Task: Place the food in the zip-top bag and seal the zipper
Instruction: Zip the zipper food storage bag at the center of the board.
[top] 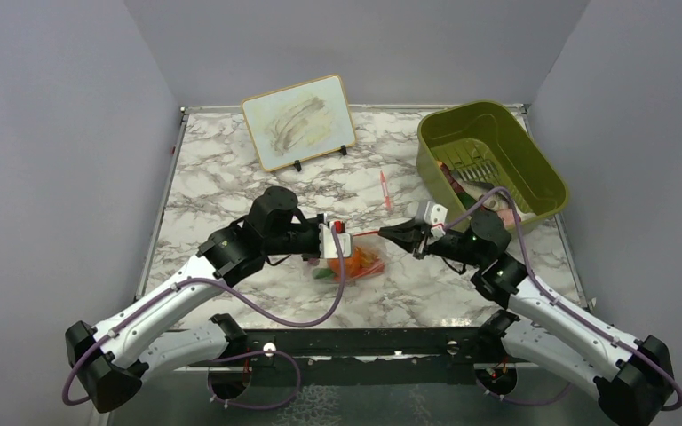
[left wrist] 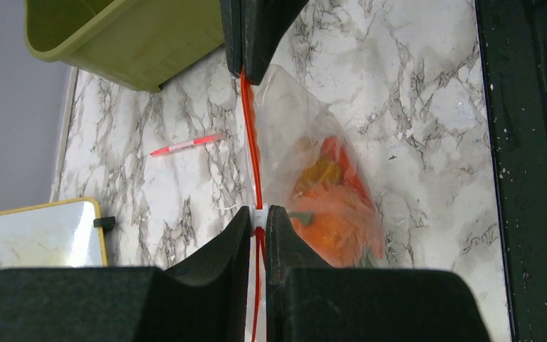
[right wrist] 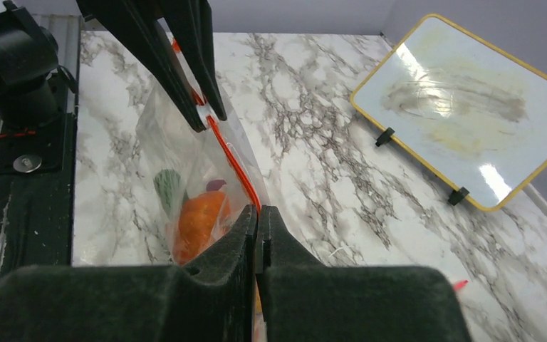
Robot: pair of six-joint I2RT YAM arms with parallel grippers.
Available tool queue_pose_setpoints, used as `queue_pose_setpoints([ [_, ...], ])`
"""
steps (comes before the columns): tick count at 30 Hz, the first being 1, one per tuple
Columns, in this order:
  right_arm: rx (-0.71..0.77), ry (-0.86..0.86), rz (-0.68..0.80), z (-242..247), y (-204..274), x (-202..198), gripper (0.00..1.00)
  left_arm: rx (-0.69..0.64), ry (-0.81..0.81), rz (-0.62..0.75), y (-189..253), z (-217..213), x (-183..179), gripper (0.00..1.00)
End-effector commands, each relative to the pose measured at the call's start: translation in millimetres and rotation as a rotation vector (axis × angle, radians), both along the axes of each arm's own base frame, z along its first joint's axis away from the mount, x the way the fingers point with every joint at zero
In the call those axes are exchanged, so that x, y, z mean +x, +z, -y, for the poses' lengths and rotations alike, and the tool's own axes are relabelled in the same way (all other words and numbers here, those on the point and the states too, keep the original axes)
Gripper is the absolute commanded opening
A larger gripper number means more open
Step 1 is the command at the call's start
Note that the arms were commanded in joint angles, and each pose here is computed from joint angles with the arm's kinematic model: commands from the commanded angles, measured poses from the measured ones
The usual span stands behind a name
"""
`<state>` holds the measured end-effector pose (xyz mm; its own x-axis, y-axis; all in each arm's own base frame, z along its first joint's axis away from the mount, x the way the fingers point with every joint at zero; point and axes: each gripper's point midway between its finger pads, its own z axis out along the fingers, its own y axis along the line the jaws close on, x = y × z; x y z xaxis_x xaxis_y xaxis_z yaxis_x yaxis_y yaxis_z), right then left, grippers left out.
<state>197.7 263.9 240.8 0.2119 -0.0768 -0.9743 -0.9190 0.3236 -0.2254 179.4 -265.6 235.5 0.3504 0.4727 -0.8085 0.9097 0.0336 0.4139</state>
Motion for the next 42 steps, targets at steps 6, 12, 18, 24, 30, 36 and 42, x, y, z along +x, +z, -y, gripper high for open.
queue_pose_setpoints([
  [6,-0.05,-0.212,0.066,31,22,23,0.01,0.048,0.072,0.032,2,-23,2,0.0],
  [12,-0.065,-0.289,0.094,47,28,26,0.01,0.063,0.091,0.066,6,-29,6,0.0],
  [18,-0.055,-0.399,0.147,68,42,31,0.01,0.085,0.122,0.101,12,-37,10,0.0],
  [24,-0.067,-0.435,0.145,76,44,31,0.01,0.095,0.145,0.113,13,-43,11,0.0],
  [30,-0.054,-0.536,0.175,99,51,32,0.01,0.115,0.166,0.128,14,-52,11,0.0],
  [36,-0.055,-0.602,0.172,113,59,32,0.01,0.132,0.189,0.137,17,-62,9,0.0],
  [42,-0.031,-0.667,0.185,129,65,29,0.01,0.157,0.221,0.144,16,-74,6,0.0],
])
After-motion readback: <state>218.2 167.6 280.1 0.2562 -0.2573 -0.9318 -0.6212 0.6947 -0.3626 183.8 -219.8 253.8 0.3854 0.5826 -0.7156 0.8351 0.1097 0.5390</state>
